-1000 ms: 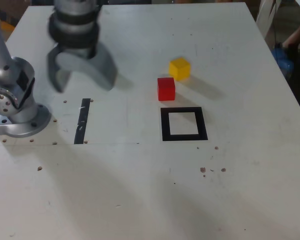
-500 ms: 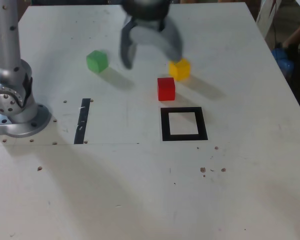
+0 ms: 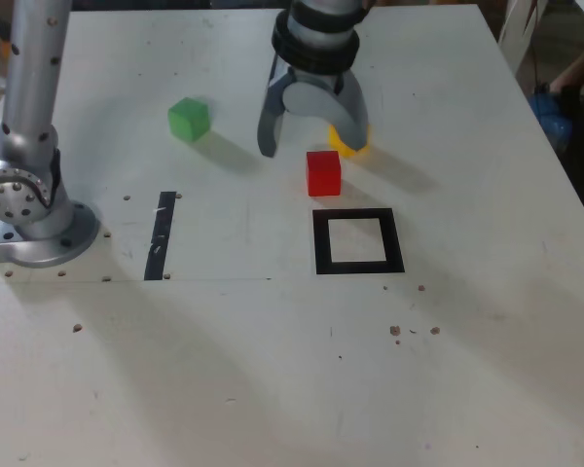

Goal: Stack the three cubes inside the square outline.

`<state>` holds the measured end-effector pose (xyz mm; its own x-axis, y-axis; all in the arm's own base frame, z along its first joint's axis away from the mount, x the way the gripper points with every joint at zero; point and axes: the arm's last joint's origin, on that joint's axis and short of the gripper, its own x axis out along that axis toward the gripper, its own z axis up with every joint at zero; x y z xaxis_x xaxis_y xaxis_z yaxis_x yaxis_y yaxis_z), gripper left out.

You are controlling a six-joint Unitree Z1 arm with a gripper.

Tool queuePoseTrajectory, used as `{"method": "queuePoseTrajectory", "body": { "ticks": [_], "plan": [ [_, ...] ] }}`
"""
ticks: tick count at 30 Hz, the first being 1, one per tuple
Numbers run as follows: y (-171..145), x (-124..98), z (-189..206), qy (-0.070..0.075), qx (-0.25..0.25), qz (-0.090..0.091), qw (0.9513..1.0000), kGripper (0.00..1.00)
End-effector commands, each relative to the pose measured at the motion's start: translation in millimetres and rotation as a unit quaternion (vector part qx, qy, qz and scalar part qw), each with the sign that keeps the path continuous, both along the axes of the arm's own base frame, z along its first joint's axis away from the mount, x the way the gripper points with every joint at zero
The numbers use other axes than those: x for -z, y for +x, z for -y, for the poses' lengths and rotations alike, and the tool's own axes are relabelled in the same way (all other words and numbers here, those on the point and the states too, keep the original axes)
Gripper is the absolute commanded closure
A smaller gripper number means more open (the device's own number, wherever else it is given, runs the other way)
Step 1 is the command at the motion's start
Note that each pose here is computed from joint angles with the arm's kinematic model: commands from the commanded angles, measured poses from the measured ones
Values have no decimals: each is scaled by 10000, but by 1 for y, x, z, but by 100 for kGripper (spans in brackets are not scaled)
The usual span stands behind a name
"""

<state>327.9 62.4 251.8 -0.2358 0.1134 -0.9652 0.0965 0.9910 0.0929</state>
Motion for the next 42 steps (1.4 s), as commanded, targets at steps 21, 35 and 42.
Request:
{"method": "queuePoseTrajectory", "body": {
  "ticks": [21, 35, 42],
  "plan": [
    [15, 51, -7, -197, -147, -102, 9996, 41],
    [19, 52, -8, -162, -190, 36, 9997, 65],
    [18, 44, -7, -165, -178, 134, 9996, 70]
  ]
}}
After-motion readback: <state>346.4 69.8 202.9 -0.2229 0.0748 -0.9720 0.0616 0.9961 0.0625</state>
